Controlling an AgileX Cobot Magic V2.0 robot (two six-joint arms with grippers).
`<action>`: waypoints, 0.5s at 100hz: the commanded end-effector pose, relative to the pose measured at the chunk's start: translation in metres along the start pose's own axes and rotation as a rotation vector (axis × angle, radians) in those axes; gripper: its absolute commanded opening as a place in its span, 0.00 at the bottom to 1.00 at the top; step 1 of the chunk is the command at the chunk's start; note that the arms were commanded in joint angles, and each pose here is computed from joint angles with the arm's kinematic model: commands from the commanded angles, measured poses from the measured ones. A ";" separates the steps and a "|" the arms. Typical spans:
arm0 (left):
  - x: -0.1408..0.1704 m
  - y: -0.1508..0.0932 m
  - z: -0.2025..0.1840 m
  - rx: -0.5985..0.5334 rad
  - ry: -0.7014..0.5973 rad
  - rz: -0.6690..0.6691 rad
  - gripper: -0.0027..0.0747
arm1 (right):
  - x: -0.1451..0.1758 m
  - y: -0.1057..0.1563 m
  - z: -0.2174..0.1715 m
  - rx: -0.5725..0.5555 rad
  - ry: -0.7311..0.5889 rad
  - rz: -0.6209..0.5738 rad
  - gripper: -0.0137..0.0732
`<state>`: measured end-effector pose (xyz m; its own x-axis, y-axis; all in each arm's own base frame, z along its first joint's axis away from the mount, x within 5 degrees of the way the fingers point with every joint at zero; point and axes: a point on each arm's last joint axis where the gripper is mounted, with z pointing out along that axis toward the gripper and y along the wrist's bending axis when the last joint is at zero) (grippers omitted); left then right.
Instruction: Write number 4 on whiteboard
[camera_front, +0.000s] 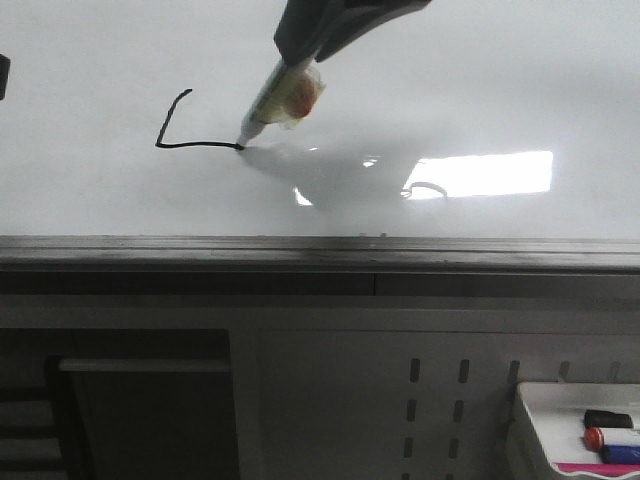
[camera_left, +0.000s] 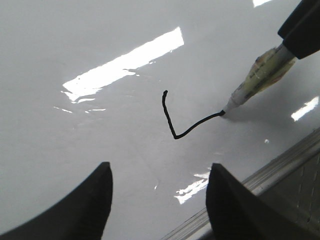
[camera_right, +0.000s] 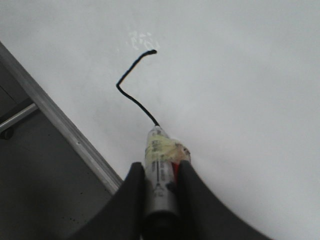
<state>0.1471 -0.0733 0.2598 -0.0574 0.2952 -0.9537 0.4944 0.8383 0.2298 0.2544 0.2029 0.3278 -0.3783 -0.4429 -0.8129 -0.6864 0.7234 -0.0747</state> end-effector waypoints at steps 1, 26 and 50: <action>-0.016 0.003 -0.001 -0.015 -0.100 -0.015 0.54 | -0.036 0.007 -0.025 0.010 -0.223 -0.045 0.08; -0.016 0.003 -0.001 -0.015 -0.100 -0.015 0.54 | -0.047 -0.005 -0.014 0.052 -0.280 -0.037 0.08; -0.016 0.003 -0.001 -0.015 -0.097 -0.015 0.54 | -0.023 0.003 0.004 -0.003 -0.045 -0.034 0.08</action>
<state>0.1471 -0.0733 0.2598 -0.0574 0.2952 -0.9537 0.4944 0.8383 0.2298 0.2703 0.2175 0.3287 -0.3474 -0.4368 -0.8298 -0.6886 0.7195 -0.0904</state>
